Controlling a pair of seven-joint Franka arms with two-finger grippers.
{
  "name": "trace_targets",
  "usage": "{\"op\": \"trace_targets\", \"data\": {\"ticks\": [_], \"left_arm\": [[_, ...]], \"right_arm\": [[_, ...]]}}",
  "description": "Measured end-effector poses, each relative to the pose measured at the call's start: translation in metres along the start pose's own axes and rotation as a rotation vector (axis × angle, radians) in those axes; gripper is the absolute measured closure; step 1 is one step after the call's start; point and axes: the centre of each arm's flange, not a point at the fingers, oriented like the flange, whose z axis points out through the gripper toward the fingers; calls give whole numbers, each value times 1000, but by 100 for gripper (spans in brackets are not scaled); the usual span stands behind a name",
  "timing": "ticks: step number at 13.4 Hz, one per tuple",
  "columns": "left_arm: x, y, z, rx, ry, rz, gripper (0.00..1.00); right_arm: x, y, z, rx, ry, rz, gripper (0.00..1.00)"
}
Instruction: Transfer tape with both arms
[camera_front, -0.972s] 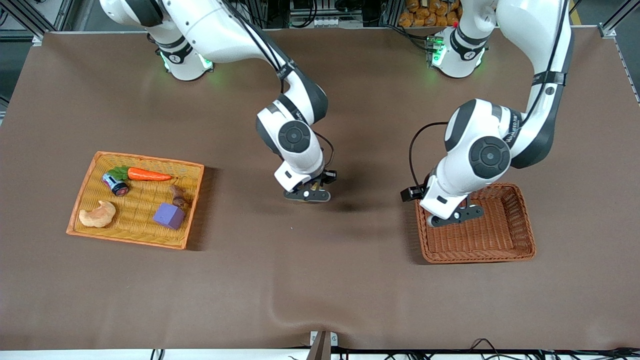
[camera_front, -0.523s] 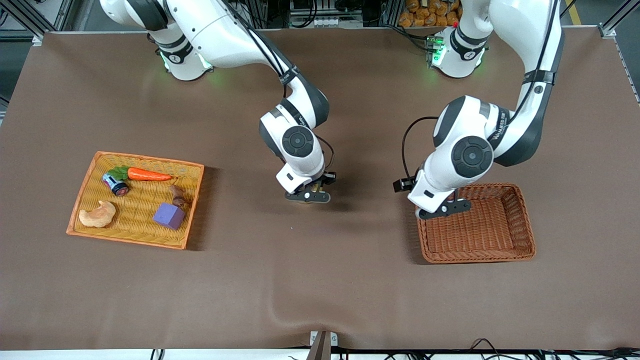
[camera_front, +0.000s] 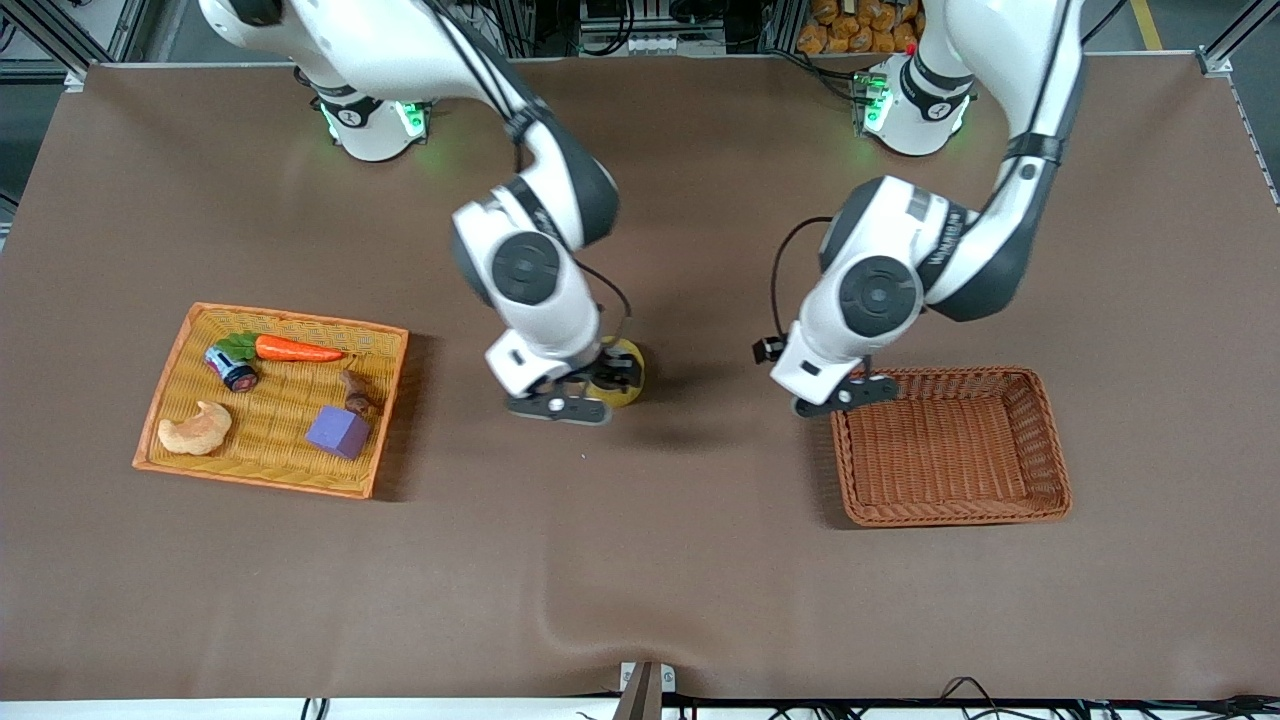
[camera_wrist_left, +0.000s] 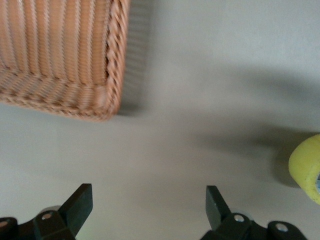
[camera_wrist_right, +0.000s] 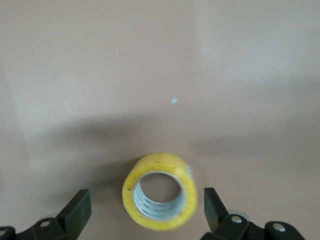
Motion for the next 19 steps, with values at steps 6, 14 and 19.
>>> {"op": "trace_targets", "data": {"ticks": [6,14,19], "left_arm": [[-15,56,27,-38,48,-135,0],[-74,181,99,-158,135,-200,0],[-85,199,142,-160,149,-181,0]], "right_arm": [[-3,152,-176,-35,-43,20,0],[-13,373,-312,-44,24,-129,0],[-9,446,-316,-59,4,-112,0]]}}
